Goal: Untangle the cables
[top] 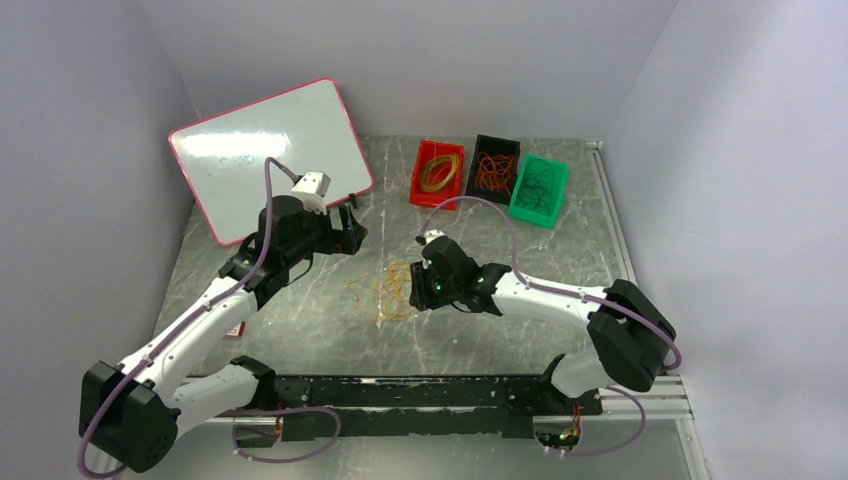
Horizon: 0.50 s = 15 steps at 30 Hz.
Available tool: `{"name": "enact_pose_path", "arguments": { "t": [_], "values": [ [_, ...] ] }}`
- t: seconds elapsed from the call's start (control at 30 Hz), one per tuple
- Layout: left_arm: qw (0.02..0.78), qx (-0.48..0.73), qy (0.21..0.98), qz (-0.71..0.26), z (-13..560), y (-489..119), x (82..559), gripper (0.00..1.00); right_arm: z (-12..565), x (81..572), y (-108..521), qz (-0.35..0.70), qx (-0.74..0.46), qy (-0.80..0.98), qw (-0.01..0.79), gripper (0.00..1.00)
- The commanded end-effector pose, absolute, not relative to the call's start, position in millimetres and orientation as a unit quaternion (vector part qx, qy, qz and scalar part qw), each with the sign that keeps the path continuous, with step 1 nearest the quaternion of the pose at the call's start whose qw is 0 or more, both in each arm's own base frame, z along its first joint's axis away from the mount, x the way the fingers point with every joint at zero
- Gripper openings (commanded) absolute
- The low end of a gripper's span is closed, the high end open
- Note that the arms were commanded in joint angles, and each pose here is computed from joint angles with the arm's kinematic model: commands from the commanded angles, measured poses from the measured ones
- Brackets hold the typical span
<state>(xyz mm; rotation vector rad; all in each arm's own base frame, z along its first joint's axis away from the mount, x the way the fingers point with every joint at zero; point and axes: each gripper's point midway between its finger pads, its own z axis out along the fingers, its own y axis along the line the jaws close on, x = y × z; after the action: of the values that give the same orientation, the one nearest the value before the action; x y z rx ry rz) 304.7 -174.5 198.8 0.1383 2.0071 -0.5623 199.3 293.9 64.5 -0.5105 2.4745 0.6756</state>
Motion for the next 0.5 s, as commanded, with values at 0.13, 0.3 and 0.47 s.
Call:
{"name": "enact_pose_path", "arguments": {
  "t": [0.13, 0.3, 0.47],
  "values": [
    [0.504, 0.06, 0.825, -0.249, 207, -178, 303, 0.97, 70, 230, 296, 0.227, -0.153, 0.902, 0.334, 0.11],
    [0.508, 0.077, 0.816, -0.266, 215, -184, 298, 0.97, 113, 248, 295, 0.226, -0.137, 0.883, 0.388, 0.0],
    [0.534, 0.096, 0.79, -0.286, 233, -185, 289, 0.99, 219, 272, 290, 0.218, -0.14, 0.838, 0.48, 0.0]
  ]
}}
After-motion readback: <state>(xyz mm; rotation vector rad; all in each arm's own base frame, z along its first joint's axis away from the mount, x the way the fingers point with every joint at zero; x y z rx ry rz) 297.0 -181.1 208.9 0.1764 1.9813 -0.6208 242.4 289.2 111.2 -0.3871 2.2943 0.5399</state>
